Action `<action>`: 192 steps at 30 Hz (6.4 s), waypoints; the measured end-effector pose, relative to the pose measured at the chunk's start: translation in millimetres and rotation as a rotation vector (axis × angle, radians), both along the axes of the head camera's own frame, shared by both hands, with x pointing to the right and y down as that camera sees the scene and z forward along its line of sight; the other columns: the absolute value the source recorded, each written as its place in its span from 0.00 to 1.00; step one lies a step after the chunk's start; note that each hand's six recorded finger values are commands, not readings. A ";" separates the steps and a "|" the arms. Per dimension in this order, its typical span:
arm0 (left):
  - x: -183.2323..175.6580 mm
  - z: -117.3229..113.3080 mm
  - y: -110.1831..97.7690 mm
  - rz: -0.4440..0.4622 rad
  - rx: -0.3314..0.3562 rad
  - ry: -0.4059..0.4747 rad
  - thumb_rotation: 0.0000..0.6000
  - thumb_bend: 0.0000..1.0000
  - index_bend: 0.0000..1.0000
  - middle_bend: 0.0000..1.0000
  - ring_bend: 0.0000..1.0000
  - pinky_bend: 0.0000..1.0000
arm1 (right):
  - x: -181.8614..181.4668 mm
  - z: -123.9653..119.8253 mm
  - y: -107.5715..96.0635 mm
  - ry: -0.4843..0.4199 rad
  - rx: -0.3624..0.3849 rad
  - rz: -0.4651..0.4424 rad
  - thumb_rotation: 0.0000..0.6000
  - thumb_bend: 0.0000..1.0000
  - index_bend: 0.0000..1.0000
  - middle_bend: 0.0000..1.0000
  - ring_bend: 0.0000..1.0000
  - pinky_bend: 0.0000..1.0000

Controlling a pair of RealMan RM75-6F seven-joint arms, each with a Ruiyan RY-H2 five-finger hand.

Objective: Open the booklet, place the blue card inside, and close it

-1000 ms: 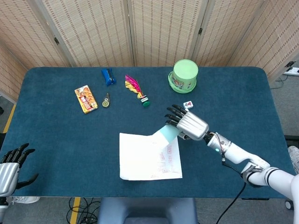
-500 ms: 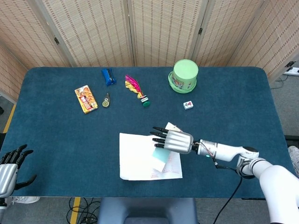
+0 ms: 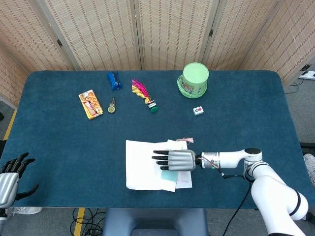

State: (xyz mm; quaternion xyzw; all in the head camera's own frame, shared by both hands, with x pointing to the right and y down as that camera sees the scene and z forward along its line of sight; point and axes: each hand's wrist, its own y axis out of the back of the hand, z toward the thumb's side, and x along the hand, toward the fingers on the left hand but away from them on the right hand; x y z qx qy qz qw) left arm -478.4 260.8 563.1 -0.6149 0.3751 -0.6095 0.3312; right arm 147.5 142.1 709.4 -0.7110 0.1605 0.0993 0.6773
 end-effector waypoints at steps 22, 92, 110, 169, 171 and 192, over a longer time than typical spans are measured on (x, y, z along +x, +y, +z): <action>-2.6 0.4 1.2 -0.008 -0.006 -0.015 1.00 0.22 0.23 0.12 0.17 0.19 | -28.0 9.5 -4.3 -0.017 0.086 -0.097 1.00 0.13 0.08 0.03 0.00 0.00; -2.9 -6.4 3.5 0.000 0.007 0.008 1.00 0.22 0.23 0.12 0.17 0.19 | -16.6 -6.3 77.4 0.075 -0.231 0.232 1.00 0.96 0.28 0.02 0.00 0.00; -3.3 -3.5 4.8 0.001 -0.001 0.007 1.00 0.22 0.23 0.12 0.17 0.19 | -8.2 2.5 83.1 0.119 -0.233 0.220 1.00 0.96 0.28 0.02 0.00 0.00; 164.3 121.6 -77.5 0.632 -0.010 0.127 1.00 0.22 0.00 0.04 0.11 0.19 | 187.3 -96.0 6.6 0.194 0.116 1.029 1.00 0.15 0.00 0.00 0.00 0.00; 178.1 129.4 -77.8 0.650 -0.015 0.134 1.00 0.22 0.00 0.03 0.11 0.19 | 190.3 -97.1 8.1 0.194 0.114 1.040 1.00 0.15 0.00 0.00 0.00 0.00; 281.4 138.3 -82.2 0.592 -0.028 0.354 1.00 0.22 0.00 0.01 0.06 0.19 | 220.8 -111.7 7.5 0.167 0.124 1.142 1.00 0.15 0.00 0.00 0.00 0.00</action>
